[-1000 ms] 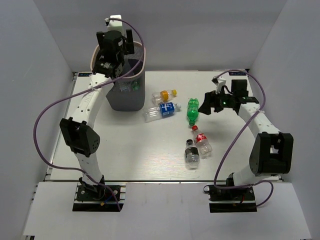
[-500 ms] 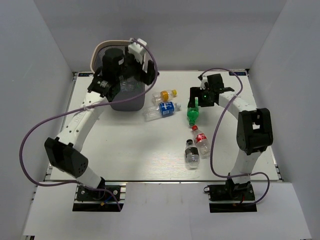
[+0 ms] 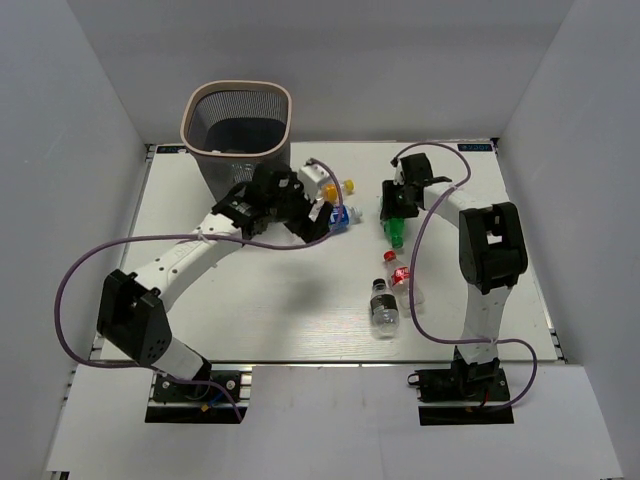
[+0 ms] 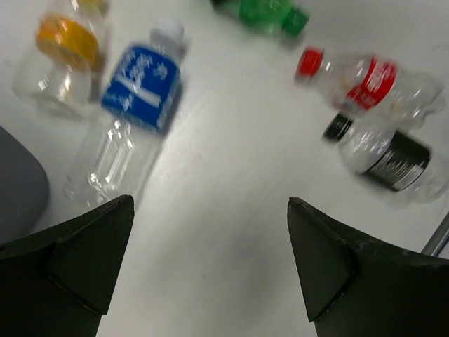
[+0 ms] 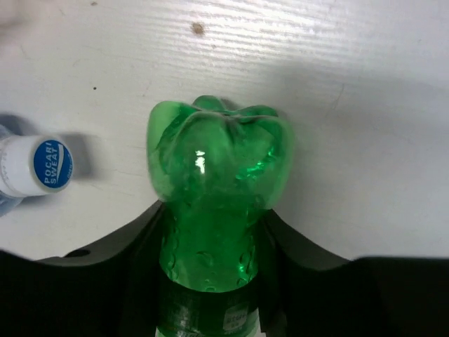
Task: Put the plastic bottles in the bin
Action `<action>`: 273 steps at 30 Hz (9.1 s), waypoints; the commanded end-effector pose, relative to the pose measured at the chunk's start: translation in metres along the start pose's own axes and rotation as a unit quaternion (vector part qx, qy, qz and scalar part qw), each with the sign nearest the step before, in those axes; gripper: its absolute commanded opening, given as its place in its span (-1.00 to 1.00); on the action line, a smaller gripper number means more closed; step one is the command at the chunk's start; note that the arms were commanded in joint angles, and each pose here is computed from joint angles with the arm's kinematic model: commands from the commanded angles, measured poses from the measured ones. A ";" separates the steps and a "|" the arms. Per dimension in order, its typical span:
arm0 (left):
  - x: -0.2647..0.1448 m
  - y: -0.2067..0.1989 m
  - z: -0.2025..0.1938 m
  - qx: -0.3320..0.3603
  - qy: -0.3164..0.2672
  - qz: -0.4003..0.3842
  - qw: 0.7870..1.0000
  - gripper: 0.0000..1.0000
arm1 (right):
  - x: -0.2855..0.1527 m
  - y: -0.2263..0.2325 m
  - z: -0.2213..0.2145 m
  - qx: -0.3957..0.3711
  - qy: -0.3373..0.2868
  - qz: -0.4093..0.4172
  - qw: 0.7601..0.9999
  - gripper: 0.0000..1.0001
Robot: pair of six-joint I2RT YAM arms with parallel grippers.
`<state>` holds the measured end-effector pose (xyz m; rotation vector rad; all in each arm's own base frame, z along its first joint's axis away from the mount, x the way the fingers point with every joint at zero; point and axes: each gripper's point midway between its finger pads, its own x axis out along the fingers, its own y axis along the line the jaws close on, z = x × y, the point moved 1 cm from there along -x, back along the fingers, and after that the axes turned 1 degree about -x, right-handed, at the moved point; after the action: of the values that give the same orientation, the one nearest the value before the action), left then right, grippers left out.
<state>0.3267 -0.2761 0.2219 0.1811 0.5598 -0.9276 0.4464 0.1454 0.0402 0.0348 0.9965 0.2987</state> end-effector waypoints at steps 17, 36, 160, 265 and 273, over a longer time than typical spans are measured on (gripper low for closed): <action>0.028 -0.075 -0.140 -0.084 0.131 -0.072 0.985 1.00 | -0.260 0.204 0.242 -0.260 -0.452 0.362 0.772 -0.83; -0.003 -0.111 -0.163 -0.127 0.137 -0.091 0.978 1.00 | -0.259 0.345 0.297 -0.219 -0.656 0.371 0.620 -0.65; -0.035 -0.054 -0.153 -0.140 0.099 -0.028 0.985 1.00 | -0.286 0.197 0.205 -0.315 -0.408 0.295 0.804 -0.89; 0.099 -0.038 0.018 -0.487 0.016 0.214 0.847 1.00 | -0.214 0.024 -0.021 -0.123 -0.271 0.130 0.946 0.33; 0.117 -0.020 0.019 -0.528 -0.024 0.244 0.813 0.93 | -0.215 0.020 -0.036 -0.118 -0.274 0.126 0.946 0.33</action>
<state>0.3553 -0.3711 0.1369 -0.5452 0.9624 -0.0278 0.3043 0.1096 0.1972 0.0283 0.4205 0.6287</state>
